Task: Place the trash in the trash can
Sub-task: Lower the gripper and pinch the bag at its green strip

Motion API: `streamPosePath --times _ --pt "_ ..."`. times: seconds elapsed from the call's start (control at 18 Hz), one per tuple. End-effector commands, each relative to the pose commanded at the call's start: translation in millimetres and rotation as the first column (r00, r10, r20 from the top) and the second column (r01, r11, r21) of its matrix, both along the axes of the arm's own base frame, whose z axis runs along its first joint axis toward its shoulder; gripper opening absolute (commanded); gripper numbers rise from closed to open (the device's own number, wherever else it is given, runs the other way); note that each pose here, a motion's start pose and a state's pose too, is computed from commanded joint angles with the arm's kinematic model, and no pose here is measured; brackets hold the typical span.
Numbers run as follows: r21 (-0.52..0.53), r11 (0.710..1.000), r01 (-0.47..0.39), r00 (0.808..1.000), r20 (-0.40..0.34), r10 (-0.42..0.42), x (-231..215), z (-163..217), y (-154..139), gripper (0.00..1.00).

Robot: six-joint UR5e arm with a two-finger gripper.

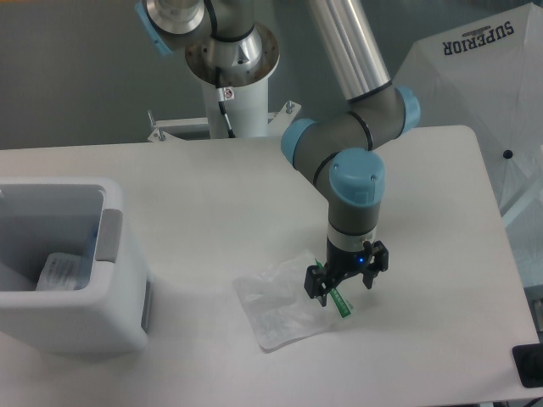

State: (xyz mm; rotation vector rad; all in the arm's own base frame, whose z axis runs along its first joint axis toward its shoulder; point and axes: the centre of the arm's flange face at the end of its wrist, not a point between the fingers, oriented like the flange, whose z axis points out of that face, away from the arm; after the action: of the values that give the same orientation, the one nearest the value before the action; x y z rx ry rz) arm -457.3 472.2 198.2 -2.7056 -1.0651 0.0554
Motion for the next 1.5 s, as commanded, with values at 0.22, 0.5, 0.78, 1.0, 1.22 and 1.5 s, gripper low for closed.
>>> streamPosePath --times 0.22,0.5,0.78,1.0,1.22,1.5 --pt "-0.006 1.0 0.008 1.0 0.008 -0.008 1.5 -6.3 -0.8 0.97" --pt "-0.015 1.0 0.011 1.0 0.022 -0.011 4.2 -15.4 -1.4 0.92" --pt "-0.016 1.0 0.014 1.0 0.026 -0.014 8.7 -16.6 1.5 0.71" --pt "-0.02 1.0 0.016 0.999 0.03 -0.015 12.7 -17.4 -1.2 0.46" --pt "-0.009 1.0 0.01 0.999 0.042 -0.009 14.5 -17.7 -0.8 0.25" --pt "0.029 1.0 0.011 0.999 0.04 -0.012 17.7 -2.2 0.7 0.1"
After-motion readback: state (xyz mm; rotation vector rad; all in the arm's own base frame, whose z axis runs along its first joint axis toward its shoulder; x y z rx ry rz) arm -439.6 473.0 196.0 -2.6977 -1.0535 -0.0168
